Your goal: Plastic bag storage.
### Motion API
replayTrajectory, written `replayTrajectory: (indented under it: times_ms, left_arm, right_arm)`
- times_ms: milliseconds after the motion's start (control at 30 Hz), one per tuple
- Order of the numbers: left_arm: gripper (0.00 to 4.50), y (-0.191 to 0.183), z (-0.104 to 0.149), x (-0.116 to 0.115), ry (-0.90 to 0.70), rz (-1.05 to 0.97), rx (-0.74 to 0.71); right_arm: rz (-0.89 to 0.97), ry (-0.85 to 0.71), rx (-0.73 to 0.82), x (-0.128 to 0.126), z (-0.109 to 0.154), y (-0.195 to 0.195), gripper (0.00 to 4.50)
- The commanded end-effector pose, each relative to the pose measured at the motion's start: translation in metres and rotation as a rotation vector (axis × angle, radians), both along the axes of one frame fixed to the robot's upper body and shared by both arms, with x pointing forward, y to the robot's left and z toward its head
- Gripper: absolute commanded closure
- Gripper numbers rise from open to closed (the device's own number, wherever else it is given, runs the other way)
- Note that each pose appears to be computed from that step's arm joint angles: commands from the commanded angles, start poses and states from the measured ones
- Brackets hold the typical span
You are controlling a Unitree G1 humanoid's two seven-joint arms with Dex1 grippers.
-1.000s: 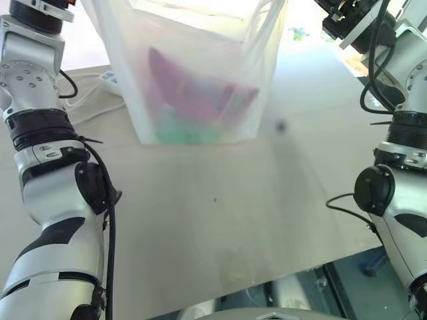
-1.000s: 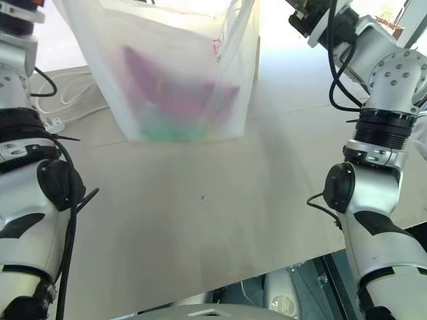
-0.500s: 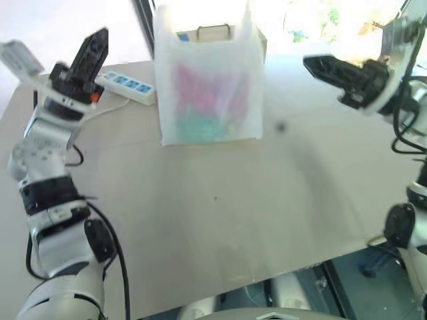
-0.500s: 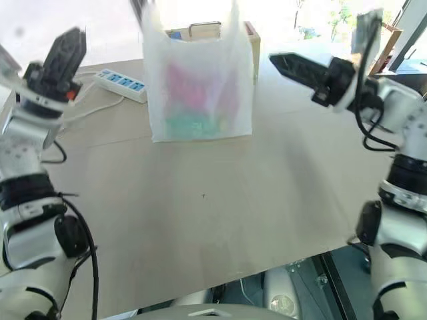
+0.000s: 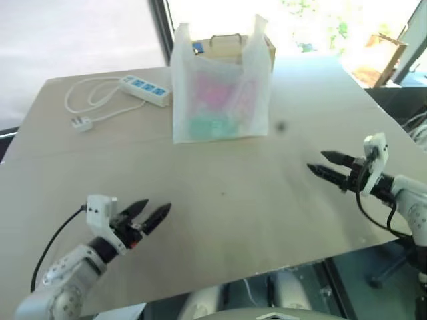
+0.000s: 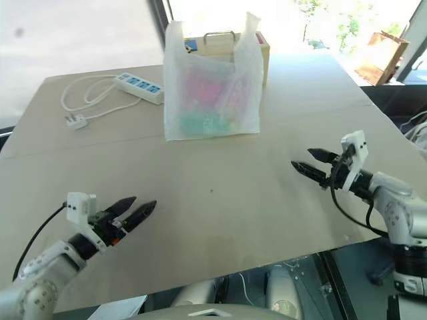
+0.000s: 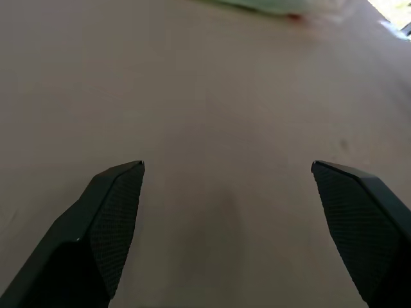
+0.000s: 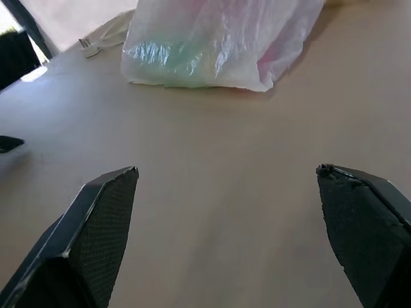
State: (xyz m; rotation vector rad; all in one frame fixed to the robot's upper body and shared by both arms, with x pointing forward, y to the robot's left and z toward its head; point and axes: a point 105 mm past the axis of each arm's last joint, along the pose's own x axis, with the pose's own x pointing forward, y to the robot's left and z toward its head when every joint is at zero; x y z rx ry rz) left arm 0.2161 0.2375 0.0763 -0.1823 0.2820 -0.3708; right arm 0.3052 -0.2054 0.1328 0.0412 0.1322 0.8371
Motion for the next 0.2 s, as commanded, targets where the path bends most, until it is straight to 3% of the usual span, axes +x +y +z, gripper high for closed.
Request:
replayTrajectory:
  times_ms: [33, 200]
  left_arm:
    - [0.08, -0.006, 0.015, -0.003, -0.157, 0.006, 0.084]
    - [0.08, -0.014, 0.014, -0.015, -0.201, -0.038, 0.113]
  right_arm:
    - [-0.011, -0.091, -0.11, -0.005, -0.015, -0.02, 0.0]
    - [0.01, -0.119, -0.14, -0.01, -0.022, -0.031, 0.0]
